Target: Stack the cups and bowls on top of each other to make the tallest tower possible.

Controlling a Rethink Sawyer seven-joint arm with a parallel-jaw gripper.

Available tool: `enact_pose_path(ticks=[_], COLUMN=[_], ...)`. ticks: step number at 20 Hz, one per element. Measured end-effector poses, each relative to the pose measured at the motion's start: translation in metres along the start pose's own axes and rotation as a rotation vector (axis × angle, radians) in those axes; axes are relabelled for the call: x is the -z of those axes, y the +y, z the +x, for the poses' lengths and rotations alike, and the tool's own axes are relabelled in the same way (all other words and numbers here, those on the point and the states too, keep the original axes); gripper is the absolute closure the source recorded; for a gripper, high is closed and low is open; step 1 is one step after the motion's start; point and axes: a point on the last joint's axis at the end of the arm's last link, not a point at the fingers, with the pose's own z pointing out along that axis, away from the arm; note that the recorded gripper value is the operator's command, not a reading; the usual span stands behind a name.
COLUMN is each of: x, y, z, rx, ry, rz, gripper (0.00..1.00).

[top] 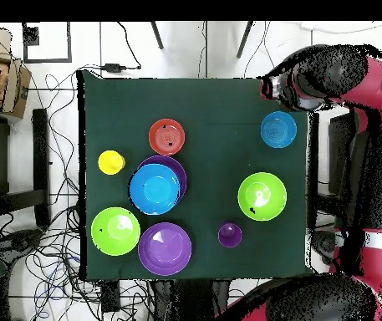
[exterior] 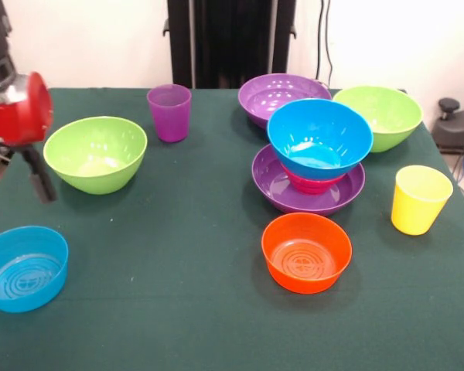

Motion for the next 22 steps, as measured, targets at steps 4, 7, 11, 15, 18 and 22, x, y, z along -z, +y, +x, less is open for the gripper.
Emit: enact_pose_path(ticks=[4,7,11,15,18,22], x=[-0.004,-0.016,-0.032,-0.058,-0.072,-0.087], y=[-0.012,-0.024,-0.036,-0.053,-0.057,-0.051], z=[-0.001,0.001,0.006,0.020,0.030,0.040], rx=[0.002,0.004,-0.009,-0.033,-0.039,-0.031], ry=[-0.037,-0.066,-0.081,-0.090,-0.080,-0.058], rz=[0.036,0.062,0.065,0.057,0.048,0.034], gripper=[0.00,0.00,0.00,0.00,0.00,0.00])
